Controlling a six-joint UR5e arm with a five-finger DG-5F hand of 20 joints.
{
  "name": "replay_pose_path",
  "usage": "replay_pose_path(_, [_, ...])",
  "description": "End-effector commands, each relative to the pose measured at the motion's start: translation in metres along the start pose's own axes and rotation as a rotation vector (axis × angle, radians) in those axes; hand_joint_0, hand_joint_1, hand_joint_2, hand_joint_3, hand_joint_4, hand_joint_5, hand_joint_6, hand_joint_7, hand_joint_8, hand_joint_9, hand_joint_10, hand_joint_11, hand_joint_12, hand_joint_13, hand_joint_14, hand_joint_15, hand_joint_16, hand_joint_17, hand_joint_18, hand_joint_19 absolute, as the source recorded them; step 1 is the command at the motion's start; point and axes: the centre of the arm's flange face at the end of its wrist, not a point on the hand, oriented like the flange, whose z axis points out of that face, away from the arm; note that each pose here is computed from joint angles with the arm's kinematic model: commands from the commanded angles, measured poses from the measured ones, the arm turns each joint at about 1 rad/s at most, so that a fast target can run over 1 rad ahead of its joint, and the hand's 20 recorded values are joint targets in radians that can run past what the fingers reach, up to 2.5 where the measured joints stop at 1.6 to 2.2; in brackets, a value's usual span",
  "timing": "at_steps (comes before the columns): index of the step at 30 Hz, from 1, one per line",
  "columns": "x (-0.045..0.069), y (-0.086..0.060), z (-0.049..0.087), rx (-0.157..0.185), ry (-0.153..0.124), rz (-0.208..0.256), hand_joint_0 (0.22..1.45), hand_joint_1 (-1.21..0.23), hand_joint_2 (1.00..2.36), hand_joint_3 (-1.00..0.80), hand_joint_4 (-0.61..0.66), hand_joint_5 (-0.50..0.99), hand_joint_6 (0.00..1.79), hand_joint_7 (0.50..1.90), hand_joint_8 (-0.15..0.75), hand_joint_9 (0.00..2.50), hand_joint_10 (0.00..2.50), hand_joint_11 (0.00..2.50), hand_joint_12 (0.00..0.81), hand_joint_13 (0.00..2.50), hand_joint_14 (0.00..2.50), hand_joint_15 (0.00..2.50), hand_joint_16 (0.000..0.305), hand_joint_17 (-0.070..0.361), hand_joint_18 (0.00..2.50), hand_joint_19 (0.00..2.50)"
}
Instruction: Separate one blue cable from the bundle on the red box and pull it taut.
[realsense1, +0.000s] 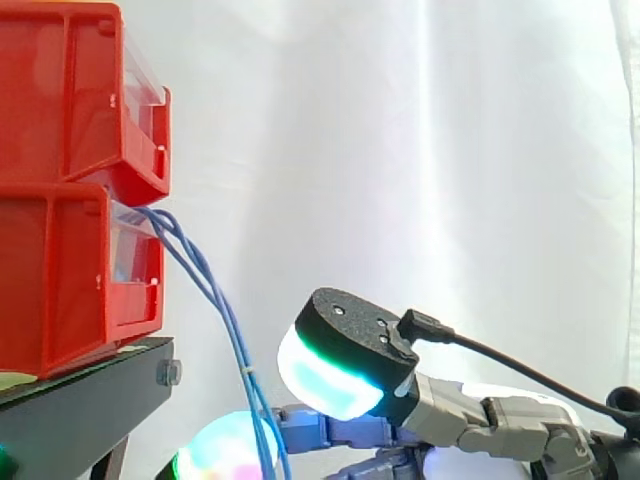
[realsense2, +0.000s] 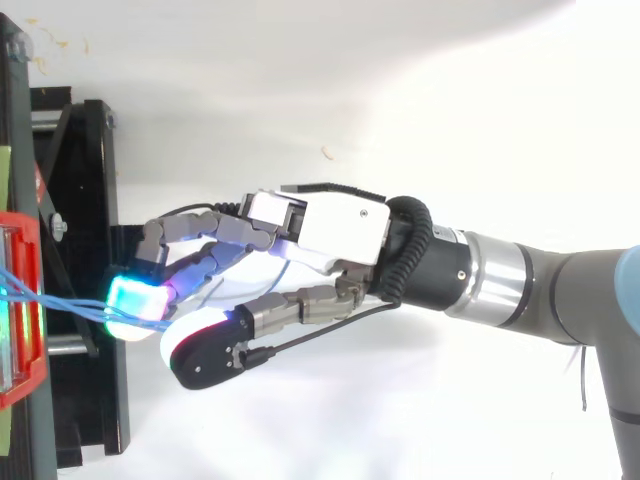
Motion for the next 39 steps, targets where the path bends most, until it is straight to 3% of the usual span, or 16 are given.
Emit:
replay_pose_path(1, [-0.002,0.006,0.001,0.006,0.001,0.010,0.61,-0.58,1.01,-0.39,0.29,-0.08,0.50,1.34,0.350,0.79,0.01,0.35,0.378,0.72,0.01,0.31,0.054,0.121,0.68,0.59])
replay_pose_path(5, [-0.007,0.014,0.000,0.038,-0.002,0.007,0.63,-0.59,1.01,-0.34,0.28,-0.09,0.55,1.31,0.350,0.80,0.01,0.35,0.376,0.72,0.01,0.30,0.054,0.121,0.69,0.58])
replay_pose_path(10, [-0.013,0.031,0.003,0.045,-0.006,0.026,0.63,-0.59,1.02,-0.27,0.25,-0.10,0.60,1.25,0.348,0.79,0.01,0.36,0.376,0.73,0.01,0.30,0.054,0.121,0.68,0.61])
replay_pose_path(14, [-0.019,0.045,0.002,0.073,-0.004,0.009,0.63,-0.61,1.02,-0.23,0.25,-0.11,0.63,1.21,0.347,0.80,0.01,0.38,0.376,0.73,0.01,0.31,0.054,0.121,0.69,0.59])
replay_pose_path(19, [-0.022,0.048,0.002,0.082,-0.005,0.007,0.63,-0.63,1.02,-0.19,0.25,-0.12,0.68,1.13,0.347,0.81,0.01,0.41,0.381,0.74,0.01,0.32,0.055,0.123,0.71,0.59])
replay_pose_path(24, [-0.023,0.073,0.005,0.068,-0.009,0.009,0.62,-0.69,1.02,-0.16,0.26,-0.14,0.72,1.06,0.357,0.81,0.01,0.43,0.394,0.75,0.01,0.31,0.057,0.128,0.73,0.59])
replay_pose_path(27, [-0.023,0.077,0.004,0.079,-0.006,0.003,0.62,-0.71,1.02,-0.15,0.26,-0.14,0.73,1.04,0.355,0.81,0.01,0.44,0.392,0.75,0.01,0.32,0.057,0.128,0.74,0.59])
replay_pose_path(33, [-0.024,0.093,-0.003,0.140,0.002,-0.025,0.63,-0.78,1.02,-0.14,0.26,-0.17,0.80,0.97,0.362,0.84,0.01,0.49,0.394,0.79,0.01,0.34,0.057,0.127,0.77,0.58])
replay_pose_path(36, [-0.024,0.100,-0.005,0.155,0.005,-0.031,0.63,-0.81,1.02,-0.12,0.18,-0.17,0.81,0.95,0.354,0.84,0.01,0.50,0.387,0.79,0.01,0.35,0.055,0.124,0.77,0.59])
replay_pose_path(39, [-0.021,0.101,-0.007,0.162,0.007,-0.030,0.61,-0.81,1.02,-0.14,0.19,-0.16,0.79,0.97,0.357,0.86,0.01,0.50,0.394,0.80,0.01,0.35,0.057,0.128,0.78,0.58])
